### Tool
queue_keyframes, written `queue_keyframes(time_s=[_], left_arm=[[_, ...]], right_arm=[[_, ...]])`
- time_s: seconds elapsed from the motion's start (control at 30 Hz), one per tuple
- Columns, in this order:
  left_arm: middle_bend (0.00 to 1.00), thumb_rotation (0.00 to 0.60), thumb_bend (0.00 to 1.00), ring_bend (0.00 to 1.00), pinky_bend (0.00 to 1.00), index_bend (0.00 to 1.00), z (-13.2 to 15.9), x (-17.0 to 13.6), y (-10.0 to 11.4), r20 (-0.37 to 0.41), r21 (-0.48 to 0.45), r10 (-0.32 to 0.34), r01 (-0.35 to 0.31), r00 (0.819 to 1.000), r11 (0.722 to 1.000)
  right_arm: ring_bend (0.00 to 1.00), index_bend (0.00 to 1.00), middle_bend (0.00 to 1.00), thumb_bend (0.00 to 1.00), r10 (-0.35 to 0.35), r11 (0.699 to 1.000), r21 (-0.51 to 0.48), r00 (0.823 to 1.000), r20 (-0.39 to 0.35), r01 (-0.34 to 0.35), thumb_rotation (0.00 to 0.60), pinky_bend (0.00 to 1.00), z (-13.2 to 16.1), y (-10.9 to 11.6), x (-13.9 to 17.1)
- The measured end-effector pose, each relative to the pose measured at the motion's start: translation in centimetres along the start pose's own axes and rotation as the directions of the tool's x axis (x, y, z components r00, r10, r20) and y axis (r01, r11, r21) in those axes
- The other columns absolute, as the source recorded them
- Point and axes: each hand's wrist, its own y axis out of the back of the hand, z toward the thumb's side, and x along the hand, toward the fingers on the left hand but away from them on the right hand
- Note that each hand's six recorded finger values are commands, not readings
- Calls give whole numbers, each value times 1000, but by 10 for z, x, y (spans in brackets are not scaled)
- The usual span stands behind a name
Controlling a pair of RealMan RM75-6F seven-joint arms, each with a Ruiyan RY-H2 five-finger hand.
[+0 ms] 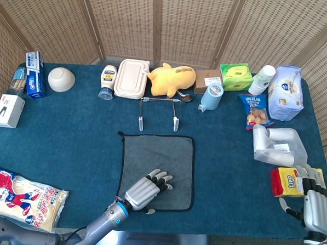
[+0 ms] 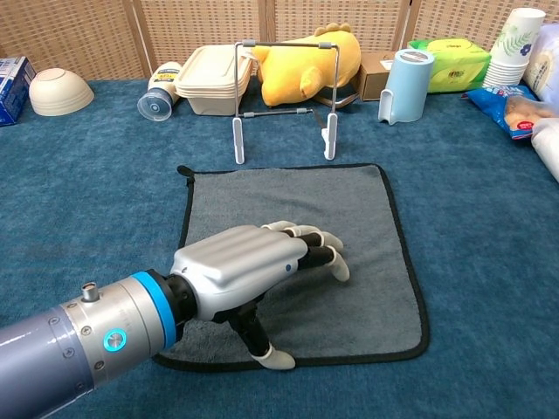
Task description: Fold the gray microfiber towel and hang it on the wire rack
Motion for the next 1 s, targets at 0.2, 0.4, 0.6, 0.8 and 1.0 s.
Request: queue_keyframes(time_s=[0.2,0.4,0.6,0.8,1.0], left_arm=[[108,600,192,0,0,213,7,2,-3,23,-47,-6,7,1000,999],[109,600,192,0,0,214,5,5,-4,17,-21,2,-1,1000,1000],[113,600,192,0,0,219,2,10,-5,8,6,16,-16,1000,1000],[122,600,192,0,0,225,1,13,-1,-2,27,51,-51,999,998],[129,600,229,0,0,236,0,16,-1,-5,30,61,-61,998,998]], right_arm=[[0,41,11,212,0,1000,-2,1000,6,0,600,0,-2,1,1],[0,41,11,214,-3,1000,-3,1000,10,3,600,0,-5,2,2],[0,41,11,212,-5,1000,-5,1000,13,5,600,0,-6,2,3],[0,41,11,212,-7,1000,-4,1000,14,7,600,0,-6,3,3],[0,41,11,212,-8,1000,-5,1000,19,8,600,0,-8,3,4]])
